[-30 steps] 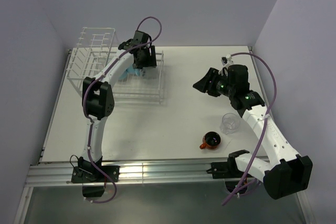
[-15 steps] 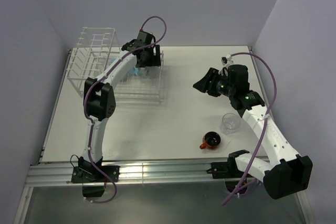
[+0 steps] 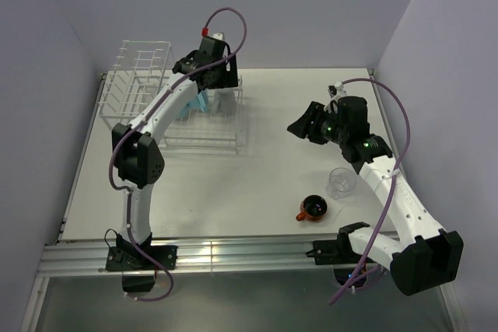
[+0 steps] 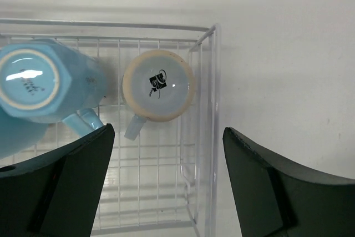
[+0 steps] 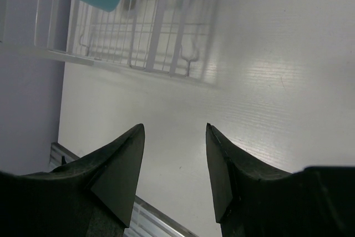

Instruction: Load the cups into the dish rack

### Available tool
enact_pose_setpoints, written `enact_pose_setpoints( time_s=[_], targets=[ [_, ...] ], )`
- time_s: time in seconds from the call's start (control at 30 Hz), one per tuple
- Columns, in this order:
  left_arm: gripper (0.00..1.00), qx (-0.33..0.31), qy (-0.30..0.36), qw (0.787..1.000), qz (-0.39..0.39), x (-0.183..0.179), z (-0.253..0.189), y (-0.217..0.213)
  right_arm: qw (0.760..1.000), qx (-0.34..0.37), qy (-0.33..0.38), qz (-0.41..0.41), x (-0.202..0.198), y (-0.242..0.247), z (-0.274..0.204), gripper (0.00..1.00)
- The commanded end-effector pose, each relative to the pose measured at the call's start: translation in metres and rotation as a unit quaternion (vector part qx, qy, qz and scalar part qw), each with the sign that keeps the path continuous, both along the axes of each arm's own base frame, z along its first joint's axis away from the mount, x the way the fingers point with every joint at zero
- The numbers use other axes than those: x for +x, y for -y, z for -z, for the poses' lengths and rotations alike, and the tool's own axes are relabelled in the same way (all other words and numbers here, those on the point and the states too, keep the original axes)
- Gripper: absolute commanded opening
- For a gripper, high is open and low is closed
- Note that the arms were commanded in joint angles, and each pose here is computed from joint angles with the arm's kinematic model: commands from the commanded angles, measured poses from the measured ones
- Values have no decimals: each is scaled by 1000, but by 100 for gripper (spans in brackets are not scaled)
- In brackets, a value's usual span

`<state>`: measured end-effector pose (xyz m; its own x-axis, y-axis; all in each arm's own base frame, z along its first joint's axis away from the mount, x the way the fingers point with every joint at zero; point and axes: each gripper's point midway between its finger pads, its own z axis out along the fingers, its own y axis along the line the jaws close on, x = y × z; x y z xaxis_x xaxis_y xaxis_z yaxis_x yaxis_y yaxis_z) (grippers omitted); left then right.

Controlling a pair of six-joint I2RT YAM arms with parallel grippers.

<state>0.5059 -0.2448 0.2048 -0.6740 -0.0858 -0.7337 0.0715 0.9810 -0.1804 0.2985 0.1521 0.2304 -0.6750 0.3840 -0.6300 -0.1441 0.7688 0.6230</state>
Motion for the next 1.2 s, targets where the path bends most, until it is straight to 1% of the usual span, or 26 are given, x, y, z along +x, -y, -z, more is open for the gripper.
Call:
enact_pose_setpoints(
  time_s=[0.0,0.1,0.13,0.2,0.23,0.27,0.3,0.33,0.37,0.47,0.5,0.53,0.57,0.63,0.67,0.7,0.73,0.77,0.8,0.83,0.9,1.03,1.17],
  targets=[
    [86,-6,62,998,-12,-16,-68,-13,999,-12,39,9,2,6,-24,56],
    [86,-12,70,997,-16,-32,-83,-17,999,-20,42,17,0,11,-27,56],
    [86,-25,87,996,-19,-43,-105,-21,999,-23,43,20,-1,12,-27,56],
    [86,-28,85,996,-14,-60,-105,-20,998,-32,47,25,-7,17,-32,56],
    [86,-46,110,993,-11,-73,-128,-22,997,-40,48,35,-8,22,-33,56],
    [86,-44,98,994,-3,-84,-116,-18,997,-45,54,42,-11,26,-37,56],
    [86,-58,114,992,1,-99,-133,-21,996,-56,48,49,-16,31,-36,57],
    [87,-72,125,990,4,-106,-139,-19,994,-68,49,70,-16,40,-36,57],
    [87,-70,110,991,12,-116,-123,-15,992,-72,56,83,-21,45,-40,58],
    [87,-97,115,988,31,-145,-121,-12,989,-82,45,114,-32,59,-32,59],
    [87,-108,122,986,36,-155,-127,-14,988,-87,34,123,-36,63,-26,59],
    [86,-116,120,985,38,-161,-126,-14,983,-99,30,149,-38,73,-22,59],
    [86,-114,111,986,44,-167,-114,-11,980,-108,16,168,-40,80,-13,59],
    [86,-126,116,984,55,-181,-116,-11,974,-127,-14,188,-50,90,3,58],
    [86,-124,106,985,61,-187,-105,-10,970,-132,-31,200,-54,95,15,57],
    [86,-129,113,983,62,-192,-109,-13,969,-135,-44,204,-58,96,22,57],
    [86,-126,107,984,64,-197,-101,-15,968,-134,-48,208,-62,98,26,57],
    [86,-129,108,984,65,-200,-101,-15,964,-137,-62,220,-65,102,38,57],
    [86,-135,115,982,67,-205,-106,-18,961,-139,-68,229,-68,105,43,57],
    [87,-133,109,983,67,-209,-99,-20,959,-138,-67,237,-71,107,44,58],
    [87,-140,115,981,71,-216,-103,-25,953,-138,-82,256,-75,112,55,59],
    [87,-139,122,980,70,-225,-103,-34,944,-138,-105,281,-80,118,70,62],
    [88,-143,125,979,73,-231,-105,-36,930,-140,-143,310,-84,122,86,63]
  ],
)
